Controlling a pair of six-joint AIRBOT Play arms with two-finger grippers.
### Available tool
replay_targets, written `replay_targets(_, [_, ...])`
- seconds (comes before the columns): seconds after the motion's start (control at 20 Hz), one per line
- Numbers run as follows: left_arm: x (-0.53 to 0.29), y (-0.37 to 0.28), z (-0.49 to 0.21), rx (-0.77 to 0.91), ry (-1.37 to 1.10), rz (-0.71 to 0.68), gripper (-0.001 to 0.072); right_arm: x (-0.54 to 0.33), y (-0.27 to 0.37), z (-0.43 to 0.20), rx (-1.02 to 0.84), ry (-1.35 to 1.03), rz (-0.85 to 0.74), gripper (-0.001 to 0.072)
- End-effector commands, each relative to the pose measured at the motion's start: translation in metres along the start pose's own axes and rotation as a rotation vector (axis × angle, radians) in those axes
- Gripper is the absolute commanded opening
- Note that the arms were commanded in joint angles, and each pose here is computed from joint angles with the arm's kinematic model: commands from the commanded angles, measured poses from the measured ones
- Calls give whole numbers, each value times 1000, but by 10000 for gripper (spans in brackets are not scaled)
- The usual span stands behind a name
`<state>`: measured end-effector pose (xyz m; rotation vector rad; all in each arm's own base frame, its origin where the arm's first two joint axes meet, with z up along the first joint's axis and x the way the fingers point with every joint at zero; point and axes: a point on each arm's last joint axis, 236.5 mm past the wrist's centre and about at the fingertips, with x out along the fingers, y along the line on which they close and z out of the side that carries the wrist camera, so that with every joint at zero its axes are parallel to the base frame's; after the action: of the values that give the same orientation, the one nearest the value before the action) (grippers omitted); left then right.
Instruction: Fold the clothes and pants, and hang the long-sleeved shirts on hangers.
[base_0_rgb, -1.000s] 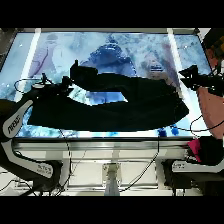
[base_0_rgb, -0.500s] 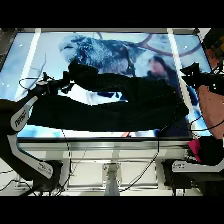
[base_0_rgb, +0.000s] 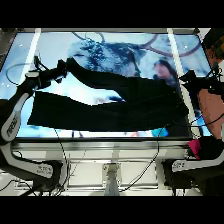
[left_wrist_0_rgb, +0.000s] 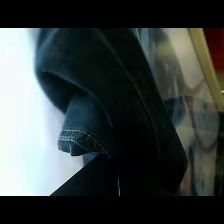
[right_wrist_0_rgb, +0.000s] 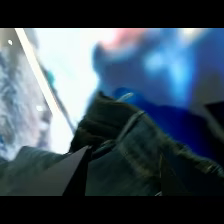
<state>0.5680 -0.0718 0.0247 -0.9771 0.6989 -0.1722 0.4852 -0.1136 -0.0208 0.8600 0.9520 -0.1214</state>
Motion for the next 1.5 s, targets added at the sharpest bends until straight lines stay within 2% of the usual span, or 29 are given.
replay_targets(0.0, [-35, -26, -7, 327, 50, 37, 9, 26, -18, 1, 13, 48, -28, 486])
replay_targets(0.25, [-46, -33, -44, 546, 174, 86, 9, 49, -25, -16, 12, 186, -15, 486])
replay_targets(0.55, [-66, 39, -34, 623, 240, 397, 10, 62, -24, -31, -51, 250, -8, 479])
replay_targets(0.7, [-69, 44, -33, 623, 247, 417, 9, 65, -17, -31, -77, 244, 10, 301])
replay_targets(0.75, [-69, 44, -33, 623, 247, 417, 9, 66, -14, -31, -91, 243, 20, 183])
replay_targets(0.8, [-69, 44, -33, 624, 247, 417, 10, 66, -10, -31, -86, 240, 33, 27])
replay_targets(1.05, [-84, 69, -5, 669, 216, 505, 9, 48, 15, -1, -58, 184, 113, 17])
replay_targets(1.15, [-96, 84, 12, 609, 180, 547, 10, 32, 21, 26, 4, 127, 106, 16])
replay_targets(1.3, [-109, 102, 24, 500, 153, 583, 9, 14, 2, 43, 69, 98, -9, 16])
replay_targets(1.45, [-117, 111, 10, 473, 222, 606, 9, 10, -26, 24, 61, 179, -132, 18])
